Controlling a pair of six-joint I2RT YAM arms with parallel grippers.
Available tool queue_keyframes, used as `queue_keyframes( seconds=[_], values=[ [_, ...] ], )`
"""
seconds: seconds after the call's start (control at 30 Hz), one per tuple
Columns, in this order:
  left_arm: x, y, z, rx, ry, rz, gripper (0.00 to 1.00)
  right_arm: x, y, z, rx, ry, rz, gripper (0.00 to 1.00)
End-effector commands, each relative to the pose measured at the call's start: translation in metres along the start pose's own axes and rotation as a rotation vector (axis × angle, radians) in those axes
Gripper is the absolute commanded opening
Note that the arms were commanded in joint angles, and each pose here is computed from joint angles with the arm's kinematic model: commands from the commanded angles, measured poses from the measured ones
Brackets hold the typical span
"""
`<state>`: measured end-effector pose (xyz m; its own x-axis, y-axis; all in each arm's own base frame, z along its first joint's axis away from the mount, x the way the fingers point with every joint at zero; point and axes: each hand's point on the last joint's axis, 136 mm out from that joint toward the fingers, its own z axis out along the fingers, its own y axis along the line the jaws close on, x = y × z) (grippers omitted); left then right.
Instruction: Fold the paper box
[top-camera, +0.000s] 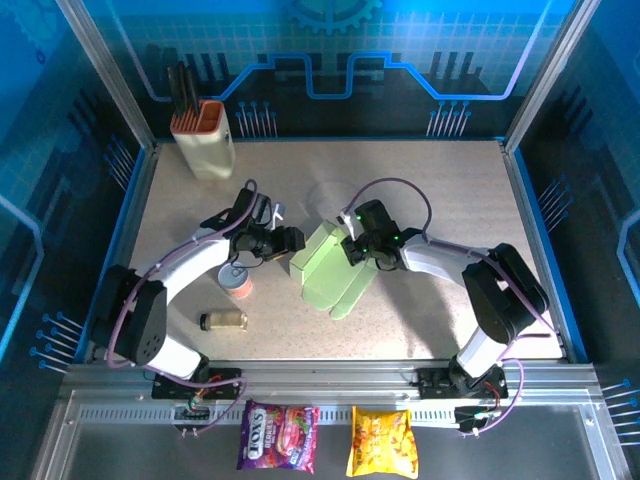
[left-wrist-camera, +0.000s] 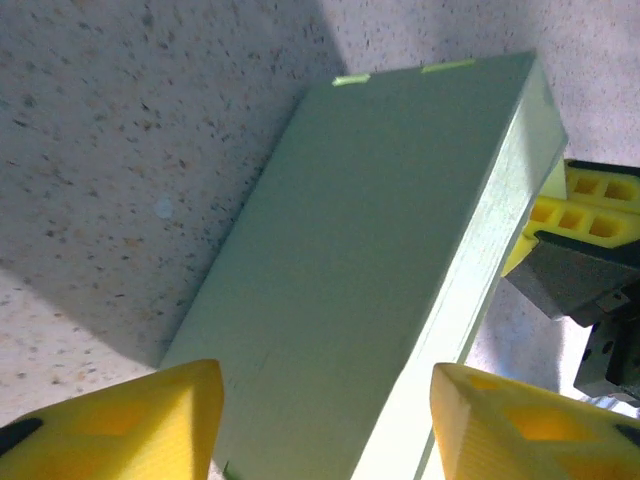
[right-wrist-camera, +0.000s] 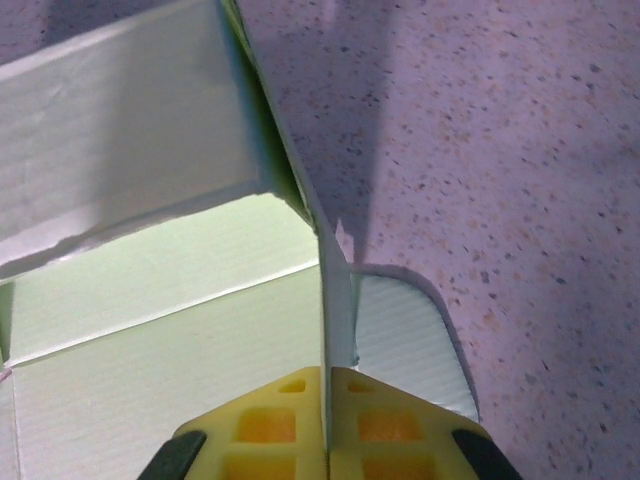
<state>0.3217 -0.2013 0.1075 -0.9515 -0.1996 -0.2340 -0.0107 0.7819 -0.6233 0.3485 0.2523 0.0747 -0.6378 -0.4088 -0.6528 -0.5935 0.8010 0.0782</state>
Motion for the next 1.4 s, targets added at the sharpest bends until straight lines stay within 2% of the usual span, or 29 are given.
queue_keyframes(
  seconds=[0.0,0.2,0.33,0.63,0.93,1.1,1.37],
  values=[
    [-0.005,-0.023,0.002,0.120,0.019,0.001,0.52,-0.008,0.022,0.009,-0.090,-0.009,-0.097,0.08],
    [0.001,-0.027,0.005,0.172,0.024,-0.028,0.42,-0.022,0.039,0.017,-0.153,-0.029,-0.138,0.08],
    [0.005,-0.023,0.010,0.180,0.031,-0.055,0.41,-0.023,0.049,0.019,-0.180,-0.010,-0.148,0.09],
    [-0.001,-0.002,0.009,0.050,-0.021,-0.049,0.44,-0.029,0.062,0.006,-0.202,-0.005,-0.131,0.09],
    [0.008,0.014,0.016,0.007,-0.004,-0.061,0.37,-0.021,0.077,0.003,-0.216,0.015,-0.044,0.10],
    [0.013,0.022,0.019,-0.021,0.008,-0.064,0.37,-0.015,0.072,0.012,-0.163,0.011,-0.004,0.17],
    [0.010,0.019,0.018,-0.008,0.002,-0.063,0.37,-0.019,0.055,0.014,-0.104,-0.079,0.000,0.33]
  ],
)
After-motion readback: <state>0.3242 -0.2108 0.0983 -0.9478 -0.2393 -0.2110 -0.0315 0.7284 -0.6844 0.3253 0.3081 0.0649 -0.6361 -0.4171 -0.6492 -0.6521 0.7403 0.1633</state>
